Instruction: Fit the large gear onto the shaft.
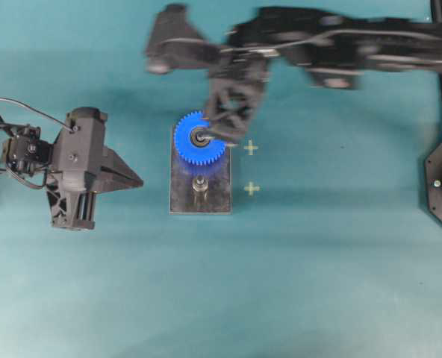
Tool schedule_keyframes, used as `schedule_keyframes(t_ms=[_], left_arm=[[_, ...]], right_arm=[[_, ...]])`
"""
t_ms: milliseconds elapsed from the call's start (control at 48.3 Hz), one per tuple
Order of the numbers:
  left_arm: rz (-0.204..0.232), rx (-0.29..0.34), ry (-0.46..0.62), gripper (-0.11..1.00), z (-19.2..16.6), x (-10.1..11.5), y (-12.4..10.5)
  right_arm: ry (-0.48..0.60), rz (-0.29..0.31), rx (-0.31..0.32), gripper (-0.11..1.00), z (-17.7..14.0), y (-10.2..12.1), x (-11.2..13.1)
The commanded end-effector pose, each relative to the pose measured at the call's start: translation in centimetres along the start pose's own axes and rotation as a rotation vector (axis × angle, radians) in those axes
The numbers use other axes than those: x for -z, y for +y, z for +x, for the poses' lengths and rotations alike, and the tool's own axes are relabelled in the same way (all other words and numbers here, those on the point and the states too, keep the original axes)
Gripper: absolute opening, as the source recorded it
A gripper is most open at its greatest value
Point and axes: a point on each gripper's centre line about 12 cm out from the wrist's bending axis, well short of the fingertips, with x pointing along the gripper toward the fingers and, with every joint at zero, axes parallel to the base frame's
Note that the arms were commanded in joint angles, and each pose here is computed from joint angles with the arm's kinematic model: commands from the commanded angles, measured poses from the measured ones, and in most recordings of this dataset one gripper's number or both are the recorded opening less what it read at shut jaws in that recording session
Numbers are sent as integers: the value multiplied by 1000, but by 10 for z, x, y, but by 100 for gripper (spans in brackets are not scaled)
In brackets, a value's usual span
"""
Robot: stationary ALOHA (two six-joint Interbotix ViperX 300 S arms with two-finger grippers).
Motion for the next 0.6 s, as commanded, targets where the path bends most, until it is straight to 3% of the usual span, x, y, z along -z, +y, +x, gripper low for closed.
schedule_keyframes(t_ms=[0,248,579], left_arm=[[5,0,-26,0,-5,-4,0],[-4,-14,-73,0,-22,-6,4],[-11,-24,-136,0,-47,-3,7]], right_arm=[[-74,-25,-10,66,-28,7,10],[-114,-65,-33,65,-43,26,50],[-299,-98,-63,65,-71,35,82]])
